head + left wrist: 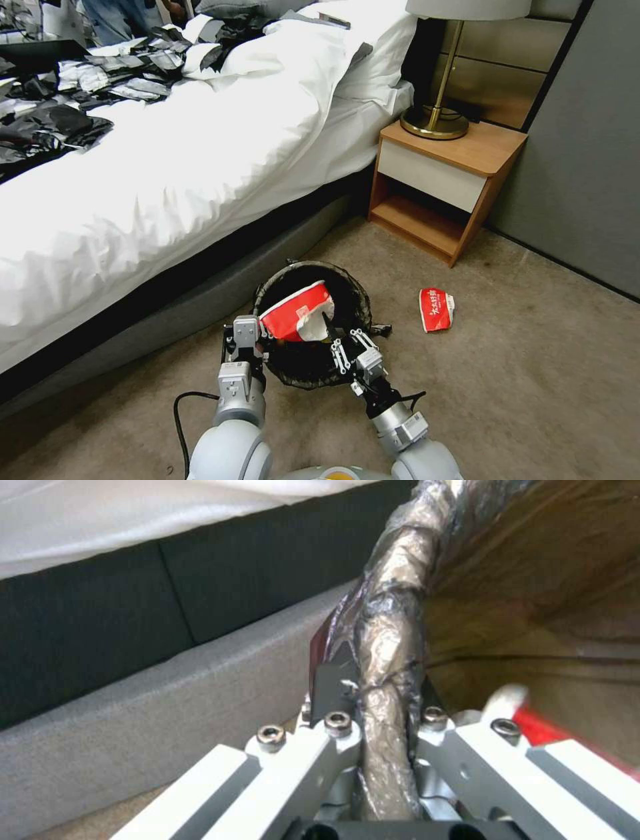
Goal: Pick up the trash bin, then pick up the garbage from the floor and place it into the trash bin.
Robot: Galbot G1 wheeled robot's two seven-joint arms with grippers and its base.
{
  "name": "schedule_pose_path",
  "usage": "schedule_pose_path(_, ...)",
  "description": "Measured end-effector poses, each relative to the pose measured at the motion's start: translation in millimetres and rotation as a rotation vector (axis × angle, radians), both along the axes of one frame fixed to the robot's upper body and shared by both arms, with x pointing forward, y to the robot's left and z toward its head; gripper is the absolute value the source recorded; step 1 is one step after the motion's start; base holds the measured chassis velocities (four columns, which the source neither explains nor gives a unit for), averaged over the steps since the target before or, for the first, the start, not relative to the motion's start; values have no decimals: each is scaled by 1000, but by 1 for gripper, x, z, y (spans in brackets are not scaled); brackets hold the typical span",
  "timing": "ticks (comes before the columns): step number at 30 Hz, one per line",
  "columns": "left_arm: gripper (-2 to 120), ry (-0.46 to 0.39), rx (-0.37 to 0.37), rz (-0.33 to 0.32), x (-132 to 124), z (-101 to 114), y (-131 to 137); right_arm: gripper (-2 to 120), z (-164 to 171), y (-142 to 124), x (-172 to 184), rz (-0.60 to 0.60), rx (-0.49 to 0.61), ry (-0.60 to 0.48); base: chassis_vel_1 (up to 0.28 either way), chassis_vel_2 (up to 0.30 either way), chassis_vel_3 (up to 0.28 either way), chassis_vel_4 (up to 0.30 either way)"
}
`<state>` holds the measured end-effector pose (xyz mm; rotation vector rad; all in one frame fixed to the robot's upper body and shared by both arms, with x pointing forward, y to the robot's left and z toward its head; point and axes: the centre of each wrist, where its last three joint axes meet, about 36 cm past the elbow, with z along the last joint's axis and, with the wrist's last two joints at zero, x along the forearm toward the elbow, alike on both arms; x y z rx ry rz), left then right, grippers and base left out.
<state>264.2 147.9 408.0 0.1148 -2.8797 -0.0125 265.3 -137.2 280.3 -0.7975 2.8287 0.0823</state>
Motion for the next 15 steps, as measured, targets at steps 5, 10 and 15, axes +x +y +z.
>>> schedule_pose_path(5,0,0,0,-2,0,0,0,55,1,-1,-1,-1,-3,3,0,0,0,0)
schedule_pose_path(10,0,1,-1,-4,0,0,-1,76,3,-2,-2,-2,-5,5,0,0,0,0)
schedule_pose_path(15,0,2,-1,-6,0,0,-1,93,3,-3,-3,-1,-6,5,0,0,0,0)
